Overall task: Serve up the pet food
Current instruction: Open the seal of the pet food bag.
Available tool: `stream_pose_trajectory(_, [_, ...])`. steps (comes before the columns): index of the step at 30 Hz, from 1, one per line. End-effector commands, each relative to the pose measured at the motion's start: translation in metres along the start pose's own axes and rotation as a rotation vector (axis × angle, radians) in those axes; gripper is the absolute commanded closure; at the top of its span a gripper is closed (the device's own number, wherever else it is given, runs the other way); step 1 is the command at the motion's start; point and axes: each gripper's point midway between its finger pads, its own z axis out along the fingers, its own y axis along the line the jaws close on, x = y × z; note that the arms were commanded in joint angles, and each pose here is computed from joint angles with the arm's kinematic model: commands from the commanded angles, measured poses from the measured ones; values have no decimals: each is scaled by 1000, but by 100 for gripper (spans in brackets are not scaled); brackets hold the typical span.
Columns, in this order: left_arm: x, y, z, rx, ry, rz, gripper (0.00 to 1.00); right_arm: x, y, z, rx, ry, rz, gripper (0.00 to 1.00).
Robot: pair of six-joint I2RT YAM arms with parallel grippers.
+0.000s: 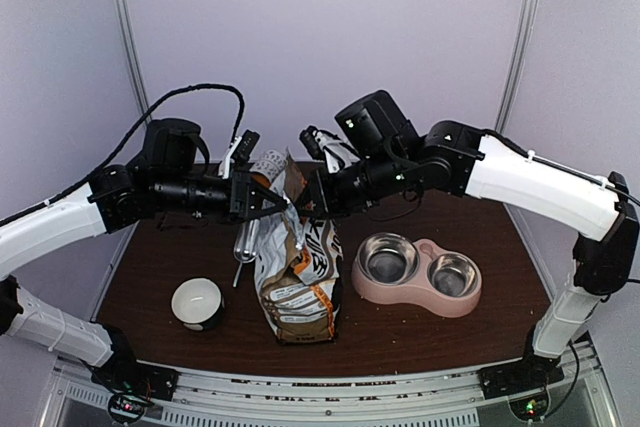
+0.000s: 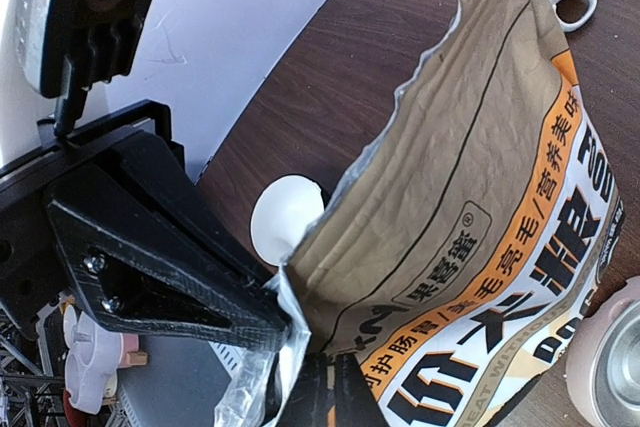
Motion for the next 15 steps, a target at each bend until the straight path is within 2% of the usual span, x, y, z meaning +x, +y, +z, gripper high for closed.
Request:
stream_pose_trajectory(1, [-21, -58, -27, 206, -88, 128, 100, -18, 7, -16, 1, -68, 2, 95])
stream_pose_trajectory(3, [-21, -58, -27, 206, -88, 128, 100, -21, 8, -20, -8, -74, 13, 93])
stream_pose_trajectory(9, [-21, -58, -27, 206, -89, 130, 100, -32, 24, -34, -85, -111, 39, 79])
stream_pose_trajectory(15, [-21, -58, -28, 207, -92, 131, 100, -31, 32, -38, -139, -115, 72, 76])
